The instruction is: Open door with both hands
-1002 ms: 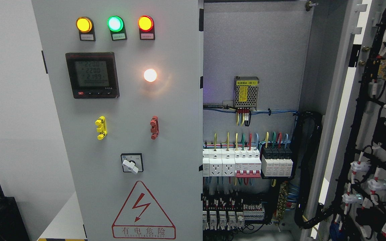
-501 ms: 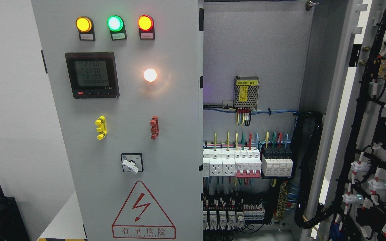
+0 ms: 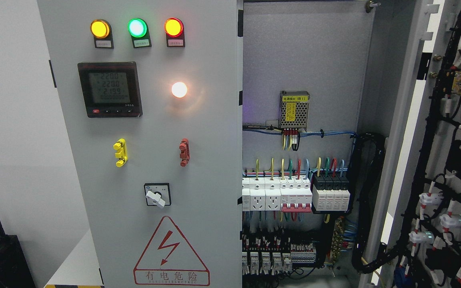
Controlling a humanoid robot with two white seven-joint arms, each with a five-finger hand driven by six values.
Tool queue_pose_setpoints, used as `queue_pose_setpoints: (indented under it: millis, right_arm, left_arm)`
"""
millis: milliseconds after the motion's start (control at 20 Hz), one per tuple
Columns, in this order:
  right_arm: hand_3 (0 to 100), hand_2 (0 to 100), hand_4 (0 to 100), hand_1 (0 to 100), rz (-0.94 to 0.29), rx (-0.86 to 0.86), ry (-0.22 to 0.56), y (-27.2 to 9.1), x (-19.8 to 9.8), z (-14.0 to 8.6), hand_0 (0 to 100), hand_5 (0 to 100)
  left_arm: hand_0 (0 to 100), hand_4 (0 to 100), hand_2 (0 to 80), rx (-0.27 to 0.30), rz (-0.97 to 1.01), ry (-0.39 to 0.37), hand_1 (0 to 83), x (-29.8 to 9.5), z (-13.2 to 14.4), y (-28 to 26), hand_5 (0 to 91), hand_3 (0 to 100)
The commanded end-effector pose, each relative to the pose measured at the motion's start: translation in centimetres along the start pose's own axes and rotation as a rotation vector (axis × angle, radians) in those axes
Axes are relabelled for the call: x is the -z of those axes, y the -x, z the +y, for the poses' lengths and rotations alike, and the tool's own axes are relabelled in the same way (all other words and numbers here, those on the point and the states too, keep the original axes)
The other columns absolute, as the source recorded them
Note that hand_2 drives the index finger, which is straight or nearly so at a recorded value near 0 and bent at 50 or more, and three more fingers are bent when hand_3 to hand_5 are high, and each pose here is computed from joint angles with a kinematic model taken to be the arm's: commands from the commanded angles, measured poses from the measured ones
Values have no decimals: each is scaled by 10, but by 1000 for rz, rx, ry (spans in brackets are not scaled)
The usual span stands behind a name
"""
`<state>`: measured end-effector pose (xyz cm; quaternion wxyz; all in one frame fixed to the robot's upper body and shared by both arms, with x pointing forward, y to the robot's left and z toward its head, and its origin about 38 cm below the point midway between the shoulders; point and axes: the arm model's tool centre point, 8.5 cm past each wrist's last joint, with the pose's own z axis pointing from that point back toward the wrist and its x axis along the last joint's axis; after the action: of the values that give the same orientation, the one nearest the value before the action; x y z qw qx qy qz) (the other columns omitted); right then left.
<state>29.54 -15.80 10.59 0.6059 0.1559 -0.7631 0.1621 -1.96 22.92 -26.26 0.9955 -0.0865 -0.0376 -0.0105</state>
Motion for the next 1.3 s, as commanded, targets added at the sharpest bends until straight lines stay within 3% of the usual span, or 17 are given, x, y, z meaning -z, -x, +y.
queue_pose_setpoints:
  millis: [0, 451, 1252]
  right_arm:
    - [0, 0, 0, 0, -9, 10, -26, -4, 28, -2, 0, 0]
    - [0, 0, 0, 0, -34, 35, -18, -11, 71, 1, 0, 0]
    - [0, 0, 0, 0, 7, 5, -3, -11, 136, -19, 0, 0]
  left_arm:
    - [0, 32, 0, -1, 3, 0, 0, 0, 0, 1, 0, 0]
    - [0, 32, 0, -1, 1, 0, 0, 0, 0, 0, 0, 0]
    - [0, 32, 0, -1, 1, 0, 0, 0, 0, 0, 0, 0]
